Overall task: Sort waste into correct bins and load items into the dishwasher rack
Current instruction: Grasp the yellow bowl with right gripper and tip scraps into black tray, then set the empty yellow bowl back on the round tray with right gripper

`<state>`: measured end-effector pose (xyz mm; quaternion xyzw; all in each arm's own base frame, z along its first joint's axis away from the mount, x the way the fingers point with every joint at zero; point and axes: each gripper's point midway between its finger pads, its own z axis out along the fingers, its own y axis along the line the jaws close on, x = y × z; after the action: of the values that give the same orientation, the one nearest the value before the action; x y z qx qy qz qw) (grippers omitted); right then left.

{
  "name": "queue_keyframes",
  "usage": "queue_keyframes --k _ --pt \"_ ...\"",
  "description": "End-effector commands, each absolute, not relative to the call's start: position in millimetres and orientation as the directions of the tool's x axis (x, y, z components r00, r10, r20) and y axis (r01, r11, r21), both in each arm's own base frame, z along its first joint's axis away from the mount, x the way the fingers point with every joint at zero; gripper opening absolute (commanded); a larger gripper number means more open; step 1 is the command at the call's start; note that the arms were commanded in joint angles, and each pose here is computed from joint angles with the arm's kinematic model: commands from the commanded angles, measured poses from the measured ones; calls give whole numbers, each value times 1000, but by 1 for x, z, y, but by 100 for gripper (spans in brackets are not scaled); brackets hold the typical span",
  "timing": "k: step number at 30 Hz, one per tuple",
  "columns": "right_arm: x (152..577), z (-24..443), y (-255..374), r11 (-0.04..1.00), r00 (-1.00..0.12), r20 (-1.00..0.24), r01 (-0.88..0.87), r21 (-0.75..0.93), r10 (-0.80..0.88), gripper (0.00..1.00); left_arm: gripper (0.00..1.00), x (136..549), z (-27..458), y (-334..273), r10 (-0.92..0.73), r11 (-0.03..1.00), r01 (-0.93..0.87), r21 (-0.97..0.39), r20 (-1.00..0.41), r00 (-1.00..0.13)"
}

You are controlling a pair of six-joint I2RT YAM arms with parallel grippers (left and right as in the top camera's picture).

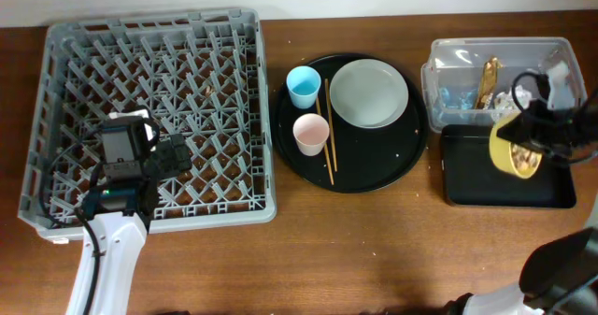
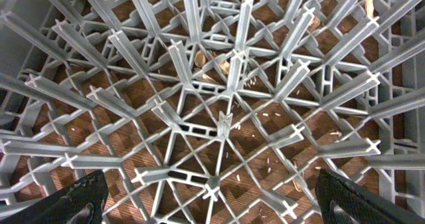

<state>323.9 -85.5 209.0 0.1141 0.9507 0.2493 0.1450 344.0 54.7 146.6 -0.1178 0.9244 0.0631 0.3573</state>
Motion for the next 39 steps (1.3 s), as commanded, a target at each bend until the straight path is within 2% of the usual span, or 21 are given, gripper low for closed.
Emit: queue_keyframes --k 1,3,8,11,13,14,16,20,26,30,34,37,39 --pt "321 181 -91 746 -893 -231 155 647 386 4 99 346 150 54 -158 968 -247 34 -682 -714" --pt "319 156 -102 669 -846 -247 161 725 472 4 99 346 150 54 -158 968 -247 34 -682 -714" --pt "328 146 -124 578 -749 -334 78 813 572 4 99 346 150 54 -158 968 -247 34 -682 -714" --pt "340 153 -130 428 -698 -318 -19 904 641 4 99 346 150 54 -158 969 -247 34 -682 -714" --pt "342 162 -136 248 -661 -212 -41 968 719 4 99 346 150 54 -158 968 -247 34 -682 -714" --pt "342 166 -140 194 -650 -175 -44 980 739 4 99 346 150 54 -158 969 -247 34 -682 -714" --pt "339 174 -152 -16 -620 35 37 999 784 4 99 346 150 54 -158 969 -247 34 -682 -714" --pt "336 174 -165 -129 -584 174 119 985 793 4 99 346 150 54 -158 969 -247 34 -682 -714" --pt "336 174 -168 -118 -581 160 109 987 798 4 99 346 150 54 -158 969 -247 34 -682 -714" --pt "342 169 -167 -52 -587 118 129 990 801 4 99 346 150 54 -158 968 -247 34 -682 -714" --pt "339 177 -159 -56 -599 109 107 993 793 4 99 346 150 54 -158 969 -247 34 -682 -714" --pt "329 169 -147 55 -607 75 193 980 791 4 99 346 150 54 -158 968 -247 34 -682 -714" --pt "314 165 -142 199 -613 24 292 936 790 4 99 346 150 54 -158 968 -247 34 -682 -714"
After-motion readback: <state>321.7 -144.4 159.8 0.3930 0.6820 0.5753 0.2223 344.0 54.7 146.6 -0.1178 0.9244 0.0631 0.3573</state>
